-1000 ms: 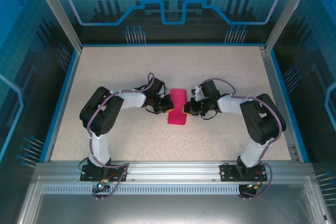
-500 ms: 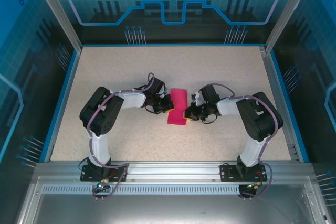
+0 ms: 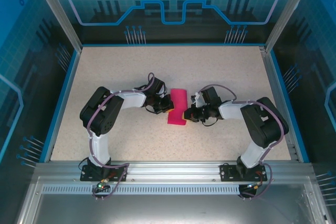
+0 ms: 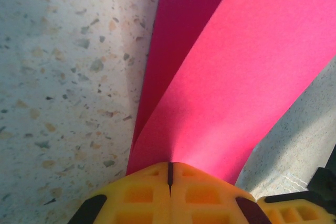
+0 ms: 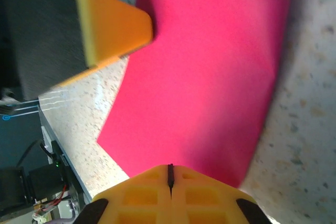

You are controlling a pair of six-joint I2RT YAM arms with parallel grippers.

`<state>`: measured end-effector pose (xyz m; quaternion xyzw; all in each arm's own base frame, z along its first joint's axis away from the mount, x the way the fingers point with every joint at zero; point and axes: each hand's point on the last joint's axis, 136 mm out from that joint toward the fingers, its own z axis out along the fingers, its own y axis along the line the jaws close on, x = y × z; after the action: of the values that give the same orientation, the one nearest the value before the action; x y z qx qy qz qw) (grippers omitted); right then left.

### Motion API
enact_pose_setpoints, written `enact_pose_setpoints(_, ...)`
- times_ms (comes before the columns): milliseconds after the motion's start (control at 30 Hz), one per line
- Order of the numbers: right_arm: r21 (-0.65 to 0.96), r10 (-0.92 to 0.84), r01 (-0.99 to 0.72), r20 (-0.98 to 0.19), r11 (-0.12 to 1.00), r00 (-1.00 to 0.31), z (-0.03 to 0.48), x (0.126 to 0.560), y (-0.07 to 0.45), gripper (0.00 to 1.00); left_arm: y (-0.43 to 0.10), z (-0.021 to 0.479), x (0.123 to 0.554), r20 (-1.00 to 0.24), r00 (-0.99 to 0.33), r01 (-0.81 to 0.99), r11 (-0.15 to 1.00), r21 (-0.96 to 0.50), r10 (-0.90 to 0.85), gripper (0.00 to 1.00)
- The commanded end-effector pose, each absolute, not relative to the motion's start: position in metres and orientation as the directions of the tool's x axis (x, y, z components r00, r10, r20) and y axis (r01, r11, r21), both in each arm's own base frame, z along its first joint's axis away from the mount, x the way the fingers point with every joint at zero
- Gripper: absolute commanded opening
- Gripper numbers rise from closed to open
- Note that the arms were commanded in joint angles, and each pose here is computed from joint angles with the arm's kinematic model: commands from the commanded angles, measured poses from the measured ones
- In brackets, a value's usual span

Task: Fold a paper plane with a square sheet of paper (pick it up from the middle)
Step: Fold the square sheet of paper in half at the center of the table.

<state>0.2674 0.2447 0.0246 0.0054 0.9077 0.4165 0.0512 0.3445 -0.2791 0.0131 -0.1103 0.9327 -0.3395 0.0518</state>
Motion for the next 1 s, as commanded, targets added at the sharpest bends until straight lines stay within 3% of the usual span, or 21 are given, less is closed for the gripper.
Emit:
enact_pose_setpoints(0, 0.745, 0.044, 0.004, -0.034, 0.667, -0.998, 0.005, 0.253, 0.243, 0.0, -0.265, -0.024, 0.324, 0.05, -0.971, -0.222, 0.812, -0.54, -0.233, 0.0)
enact_pose_setpoints(467, 0.76, 0.016, -0.049, -0.078, 0.648, -0.997, 0.03, 0.247, 0.251, 0.0, -0.265, -0.024, 0.324, 0.052, -0.972, -0.221, 0.813, -0.538, -0.23, 0.0)
enact_pose_setpoints(967, 0.679, 0.018, 0.019, 0.009, 0.734, -1.0, -0.013, 0.226, 0.232, 0.0, -0.265, -0.025, 0.323, 0.055, -0.973, -0.22, 0.815, -0.536, -0.226, 0.0)
